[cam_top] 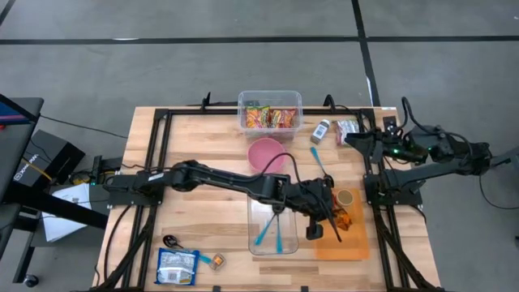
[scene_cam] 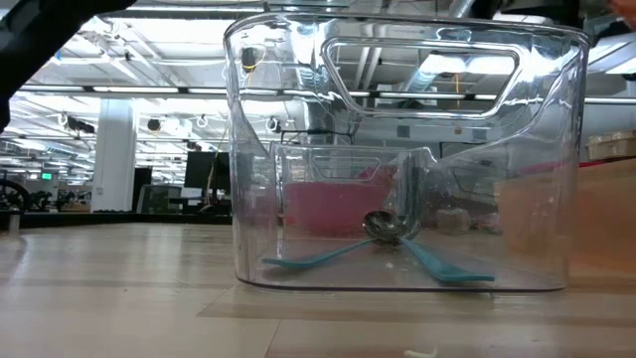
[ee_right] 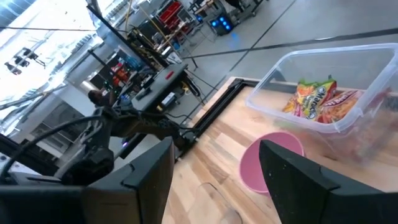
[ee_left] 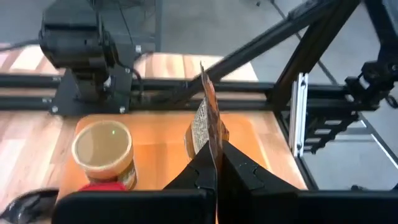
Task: Pick & Place Food Item
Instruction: Put the orange seasoning pack into the orange bin
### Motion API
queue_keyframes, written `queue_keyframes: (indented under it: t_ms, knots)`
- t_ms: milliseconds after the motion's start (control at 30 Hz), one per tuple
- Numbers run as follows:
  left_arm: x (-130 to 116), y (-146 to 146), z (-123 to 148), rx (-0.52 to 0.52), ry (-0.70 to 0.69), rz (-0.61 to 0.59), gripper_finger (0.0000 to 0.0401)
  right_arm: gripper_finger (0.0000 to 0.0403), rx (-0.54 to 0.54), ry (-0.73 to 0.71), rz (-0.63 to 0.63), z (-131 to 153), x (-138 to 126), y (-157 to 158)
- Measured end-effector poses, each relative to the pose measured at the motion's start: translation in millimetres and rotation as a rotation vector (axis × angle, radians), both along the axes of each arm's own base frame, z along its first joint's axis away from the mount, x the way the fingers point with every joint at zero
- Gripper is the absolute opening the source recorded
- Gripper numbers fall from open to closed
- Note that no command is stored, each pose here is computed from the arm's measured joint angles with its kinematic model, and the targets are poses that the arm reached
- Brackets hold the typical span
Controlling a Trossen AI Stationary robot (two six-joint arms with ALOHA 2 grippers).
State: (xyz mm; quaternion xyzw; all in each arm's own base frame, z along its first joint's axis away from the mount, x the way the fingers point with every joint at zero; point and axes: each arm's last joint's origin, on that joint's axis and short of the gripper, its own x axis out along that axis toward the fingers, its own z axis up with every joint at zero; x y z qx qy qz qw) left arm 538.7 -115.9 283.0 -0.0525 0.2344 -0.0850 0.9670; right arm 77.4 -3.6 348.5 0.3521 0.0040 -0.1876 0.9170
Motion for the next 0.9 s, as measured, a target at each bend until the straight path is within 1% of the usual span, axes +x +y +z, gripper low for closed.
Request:
queue_keyframes:
  t_ms: [33, 100, 200, 267, 300, 367, 433, 533, 667, 800, 900]
  knots:
    - [1.3, -0.1, 0.0, -0.002, -0.011, 0.000, 0.0000, 0.0228, -0.002, 0.001, 0.000, 0.0, -0.1, 0.0]
    - [1.6, 0.2, -4.8, 0.000, 0.011, -0.004, 0.0000, 0.0228, -0.002, -0.001, 0.000, 0.1, -0.3, 0.0]
    - [6.5, -0.8, -20.3, 0.004, 0.038, -0.006, 0.0000, 0.0228, -0.003, 0.002, 0.001, -0.2, -0.3, 0.0]
    - [6.8, -1.3, -34.9, 0.013, 0.106, -0.014, 0.0000, 0.0228, -0.003, 0.006, 0.001, -0.5, -0.4, 0.0]
    - [8.6, -1.8, -40.1, 0.012, 0.111, -0.013, 0.0000, 0.0228, -0.003, 0.006, 0.002, -0.5, -0.4, 0.0]
    - [6.7, -1.5, -47.1, 0.023, 0.163, -0.011, 0.0000, 0.0228, -0.003, 0.008, 0.002, -0.8, -0.5, 0.0]
    - [9.1, 0.4, -48.1, 0.022, 0.147, -0.003, 0.0000, 0.0228, -0.003, 0.006, 0.002, -0.6, -0.9, -0.1]
    - [8.3, 3.8, -50.0, 0.028, 0.172, 0.005, 0.0000, 0.0228, -0.003, 0.009, 0.002, -0.9, -0.7, -0.1]
    - [8.5, 8.2, -59.0, 0.027, 0.197, 0.017, 0.0000, 0.0228, -0.005, 0.021, 0.002, -2.0, -0.8, -0.1]
    - [11.5, 14.0, -66.3, 0.018, 0.177, 0.032, 0.0000, 0.0228, -0.008, 0.025, 0.001, -2.3, -0.9, -0.1]
    - [12.0, 20.2, -73.6, 0.004, 0.199, 0.052, 0.0000, 0.0228, -0.008, 0.025, 0.001, -2.3, -1.0, -0.1]
